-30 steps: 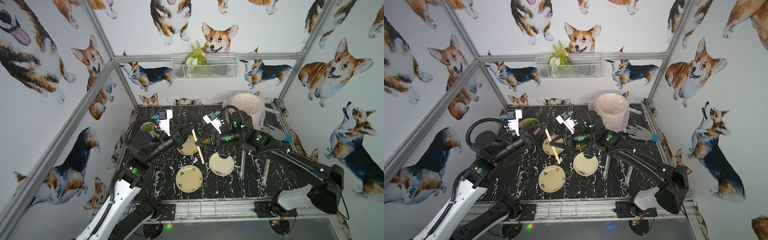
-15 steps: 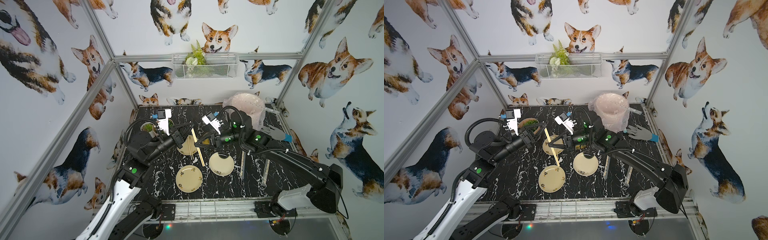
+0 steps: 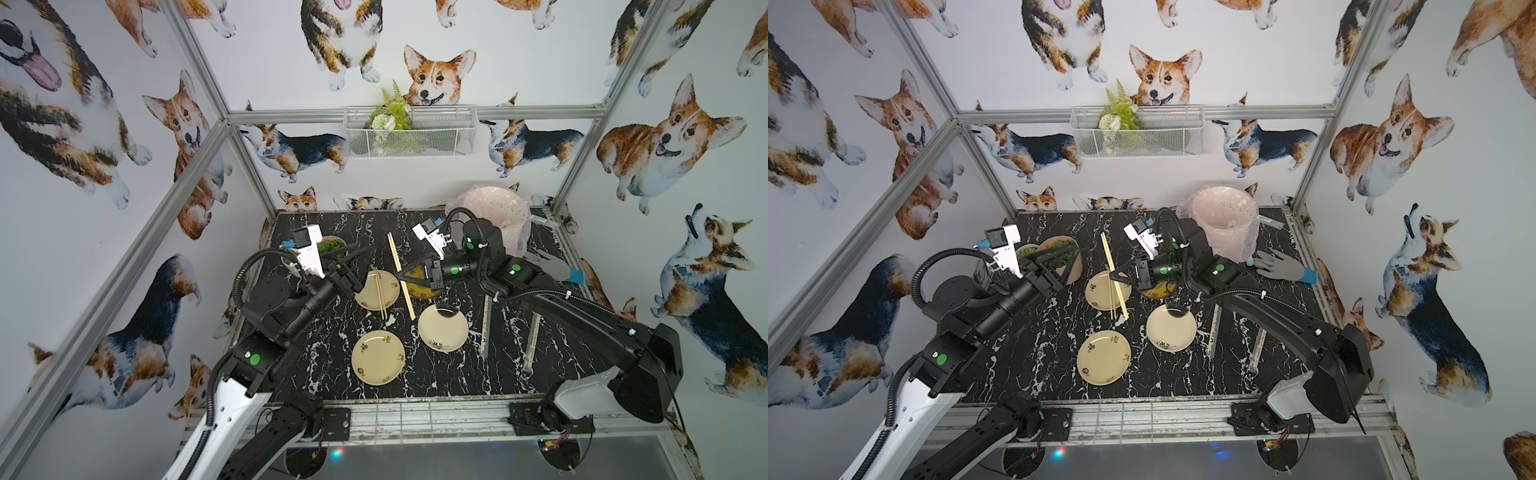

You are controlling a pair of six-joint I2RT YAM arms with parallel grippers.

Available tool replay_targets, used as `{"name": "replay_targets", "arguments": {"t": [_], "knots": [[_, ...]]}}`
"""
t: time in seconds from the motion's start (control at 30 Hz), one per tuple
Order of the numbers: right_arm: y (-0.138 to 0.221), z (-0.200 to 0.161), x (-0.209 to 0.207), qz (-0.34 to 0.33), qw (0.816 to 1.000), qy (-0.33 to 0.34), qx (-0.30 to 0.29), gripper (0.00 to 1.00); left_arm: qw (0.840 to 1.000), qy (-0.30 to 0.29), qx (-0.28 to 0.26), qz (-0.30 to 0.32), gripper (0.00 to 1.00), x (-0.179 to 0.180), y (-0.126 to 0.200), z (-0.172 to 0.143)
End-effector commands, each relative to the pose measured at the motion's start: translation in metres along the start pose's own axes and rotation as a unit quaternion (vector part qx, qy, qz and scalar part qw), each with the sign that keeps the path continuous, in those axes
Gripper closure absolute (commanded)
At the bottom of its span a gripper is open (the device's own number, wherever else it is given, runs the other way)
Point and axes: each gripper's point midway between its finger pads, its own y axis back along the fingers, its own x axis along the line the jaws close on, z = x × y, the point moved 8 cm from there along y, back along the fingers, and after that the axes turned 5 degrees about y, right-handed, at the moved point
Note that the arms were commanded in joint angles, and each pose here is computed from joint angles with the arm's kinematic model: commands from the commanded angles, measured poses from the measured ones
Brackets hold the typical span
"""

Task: Remove the packaging of disposable chopsticks
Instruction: Place the disposable chopsticks on the plate.

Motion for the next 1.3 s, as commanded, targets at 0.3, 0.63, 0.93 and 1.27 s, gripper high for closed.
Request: {"name": "replay_targets", "arguments": {"t": [0.3,0.63,0.93,1.27], "knots": [[-0.011,-0.028,-0.171,-0.363,0.9,-0.149,0.192,1.0,0.997,-0.019,0.002,0.077,0.36,0.018,0.012,-0.007],[-0.032,-0.048,-0.239,-0.429,0.845,-0.157,0.28,1.0,0.996,-0.022,0.0,0.085,0.36,0.02,0.017,-0.009],[-0.036,-0.051,-0.262,-0.427,0.841,-0.172,0.285,1.0,0.996,-0.024,-0.002,0.088,0.36,0.021,0.02,-0.01],[-0.04,-0.045,-0.271,-0.42,0.847,-0.175,0.273,1.0,0.996,-0.025,-0.002,0.09,0.36,0.022,0.019,-0.011]]}}
